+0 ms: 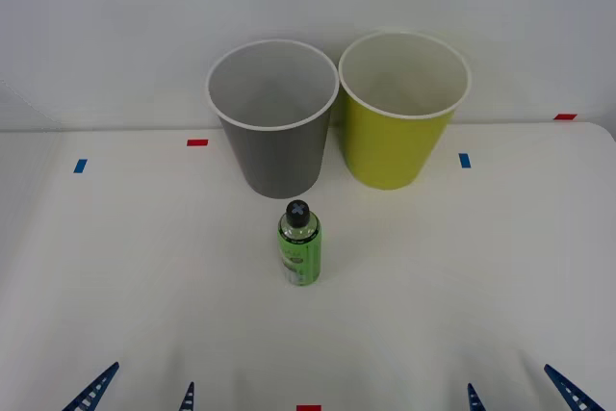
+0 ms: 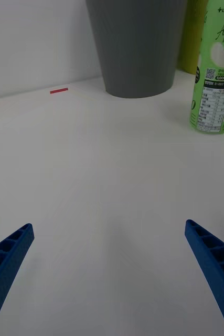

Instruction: Put cans in the gray bin and PET bottles in the light green bin.

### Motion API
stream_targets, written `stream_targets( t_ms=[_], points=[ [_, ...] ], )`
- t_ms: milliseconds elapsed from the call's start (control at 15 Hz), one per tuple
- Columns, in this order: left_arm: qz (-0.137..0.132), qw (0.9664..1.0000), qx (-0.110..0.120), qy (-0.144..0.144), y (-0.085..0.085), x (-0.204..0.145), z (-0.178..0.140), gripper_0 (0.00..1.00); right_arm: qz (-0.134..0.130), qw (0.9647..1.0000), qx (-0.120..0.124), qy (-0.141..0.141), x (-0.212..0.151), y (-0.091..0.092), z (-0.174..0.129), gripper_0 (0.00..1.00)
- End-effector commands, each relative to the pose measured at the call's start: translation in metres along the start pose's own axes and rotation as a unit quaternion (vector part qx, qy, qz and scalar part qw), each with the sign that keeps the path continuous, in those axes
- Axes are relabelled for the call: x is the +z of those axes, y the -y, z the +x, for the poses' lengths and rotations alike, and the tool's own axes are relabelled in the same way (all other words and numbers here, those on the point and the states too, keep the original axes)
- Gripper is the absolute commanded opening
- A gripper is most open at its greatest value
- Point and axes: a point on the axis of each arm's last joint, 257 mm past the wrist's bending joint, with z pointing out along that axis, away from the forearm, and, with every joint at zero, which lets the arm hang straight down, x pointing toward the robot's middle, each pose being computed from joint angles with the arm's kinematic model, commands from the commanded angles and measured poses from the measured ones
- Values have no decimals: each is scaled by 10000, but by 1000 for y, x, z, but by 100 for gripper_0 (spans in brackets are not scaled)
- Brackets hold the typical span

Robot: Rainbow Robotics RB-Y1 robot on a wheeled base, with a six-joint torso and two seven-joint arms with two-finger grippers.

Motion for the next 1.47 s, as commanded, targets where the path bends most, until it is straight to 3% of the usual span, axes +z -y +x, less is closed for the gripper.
stream_targets(
  t_ms=[67, 1000, 1067, 1333, 1467],
  points=[
    [0, 10000, 0, 0, 0, 0, 0, 100, 0, 10000, 0, 0, 0, 0, 0, 100],
    [0, 10000, 0, 0, 0, 0, 0, 100, 0, 10000, 0, 0, 0, 0, 0, 100],
    [21, 9998, -54, -180, 6, 0, 17, 100, 0, 10000, 0, 0, 0, 0, 0, 100],
    [108, 9994, 6, 339, 5, -2, -4, 100, 0, 10000, 0, 0, 0, 0, 0, 100],
    [335, 9974, -148, 619, 13, 5, -20, 100, 0, 10000, 0, 0, 0, 0, 0, 100]
  ],
)
